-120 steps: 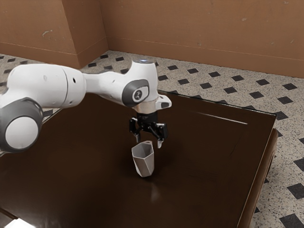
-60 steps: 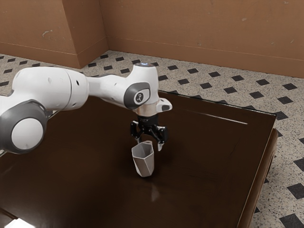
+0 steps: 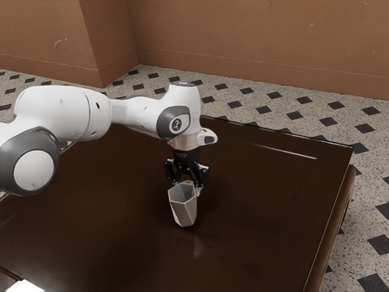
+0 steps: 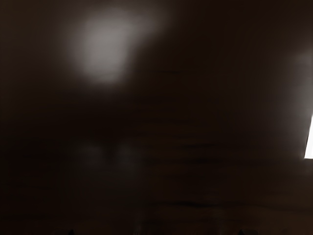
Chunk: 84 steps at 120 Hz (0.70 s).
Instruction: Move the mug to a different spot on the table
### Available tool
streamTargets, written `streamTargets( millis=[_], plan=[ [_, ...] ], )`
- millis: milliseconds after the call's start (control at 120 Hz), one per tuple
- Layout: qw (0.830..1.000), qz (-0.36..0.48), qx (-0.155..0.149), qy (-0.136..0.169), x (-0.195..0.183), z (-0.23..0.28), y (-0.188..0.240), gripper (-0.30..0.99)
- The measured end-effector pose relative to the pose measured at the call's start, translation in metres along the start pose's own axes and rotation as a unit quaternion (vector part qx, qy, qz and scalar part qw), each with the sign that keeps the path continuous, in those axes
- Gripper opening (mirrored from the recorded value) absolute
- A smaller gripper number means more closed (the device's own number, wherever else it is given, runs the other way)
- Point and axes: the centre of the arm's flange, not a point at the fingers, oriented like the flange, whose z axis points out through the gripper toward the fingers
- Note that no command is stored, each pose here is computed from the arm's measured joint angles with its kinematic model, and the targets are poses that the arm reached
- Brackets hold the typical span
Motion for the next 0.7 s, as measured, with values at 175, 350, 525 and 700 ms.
streamTargets(
  millis=[175,350,525,700],
  plan=[
    [1.000,-0.001,0.001,-0.005,-0.001,0.001,0.000,0.28],
    [1.000,-0.003,0.001,-0.007,-0.001,0.002,-0.003,0.09],
    [1.000,-0.018,-0.012,-0.022,0.000,-0.010,-0.014,0.04],
    [0.994,-0.055,-0.042,-0.086,-0.004,-0.030,-0.055,0.01]
  ],
)
